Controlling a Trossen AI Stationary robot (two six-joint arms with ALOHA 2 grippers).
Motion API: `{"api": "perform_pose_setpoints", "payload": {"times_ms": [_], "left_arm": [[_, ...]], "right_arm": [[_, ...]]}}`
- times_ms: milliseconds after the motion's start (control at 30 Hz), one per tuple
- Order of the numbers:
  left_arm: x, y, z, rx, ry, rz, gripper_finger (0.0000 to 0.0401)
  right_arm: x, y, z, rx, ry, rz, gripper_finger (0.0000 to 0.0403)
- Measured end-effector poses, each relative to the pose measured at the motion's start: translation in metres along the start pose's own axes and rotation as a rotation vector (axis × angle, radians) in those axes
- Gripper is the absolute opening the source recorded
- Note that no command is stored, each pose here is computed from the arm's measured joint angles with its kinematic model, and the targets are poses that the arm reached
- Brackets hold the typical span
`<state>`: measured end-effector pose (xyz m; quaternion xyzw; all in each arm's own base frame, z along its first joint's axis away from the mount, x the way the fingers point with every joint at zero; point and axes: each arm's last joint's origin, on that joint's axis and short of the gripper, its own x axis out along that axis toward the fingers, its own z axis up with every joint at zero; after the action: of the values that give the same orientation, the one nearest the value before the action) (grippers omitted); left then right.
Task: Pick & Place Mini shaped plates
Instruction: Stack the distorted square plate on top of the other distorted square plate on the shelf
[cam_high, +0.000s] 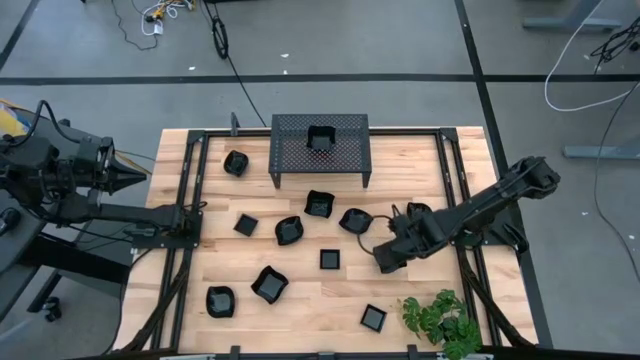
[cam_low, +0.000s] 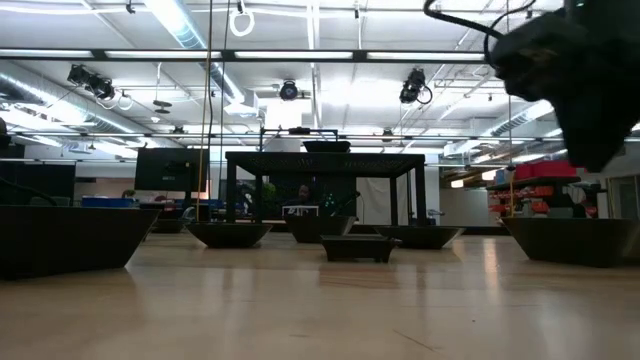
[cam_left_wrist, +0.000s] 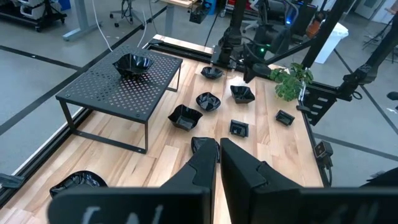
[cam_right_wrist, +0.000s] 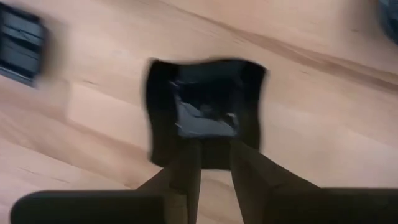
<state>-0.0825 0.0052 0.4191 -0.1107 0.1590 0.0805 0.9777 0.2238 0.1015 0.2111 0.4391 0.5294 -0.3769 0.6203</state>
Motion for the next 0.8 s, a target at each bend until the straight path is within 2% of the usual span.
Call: {"api": "perform_pose_setpoints", "payload": {"times_ms": [200, 567, 667, 800], "left_arm": [[0.000, 0.000, 0.000, 0.000, 0.000, 0.000, 0.0025], [0.000, 0.000, 0.000, 0.000, 0.000, 0.000, 0.0025], [0.000, 0.000, 0.000, 0.000, 0.000, 0.000, 0.0025], [0.000, 0.000, 0.000, 0.000, 0.000, 0.000, 0.0025]], "right_arm": [[-0.001, -0.007, -0.005, -0.035, 0.002, -0.066, 0.0101], [0.019, -0.021, -0.004, -0.086, -0.038, -0.110, 0.0173], [0.026, -0.024, -0.004, -0.101, -0.041, -0.104, 0.0187], [0.036, -0.023, -0.004, -0.109, -0.037, -0.041, 0.0196]]}}
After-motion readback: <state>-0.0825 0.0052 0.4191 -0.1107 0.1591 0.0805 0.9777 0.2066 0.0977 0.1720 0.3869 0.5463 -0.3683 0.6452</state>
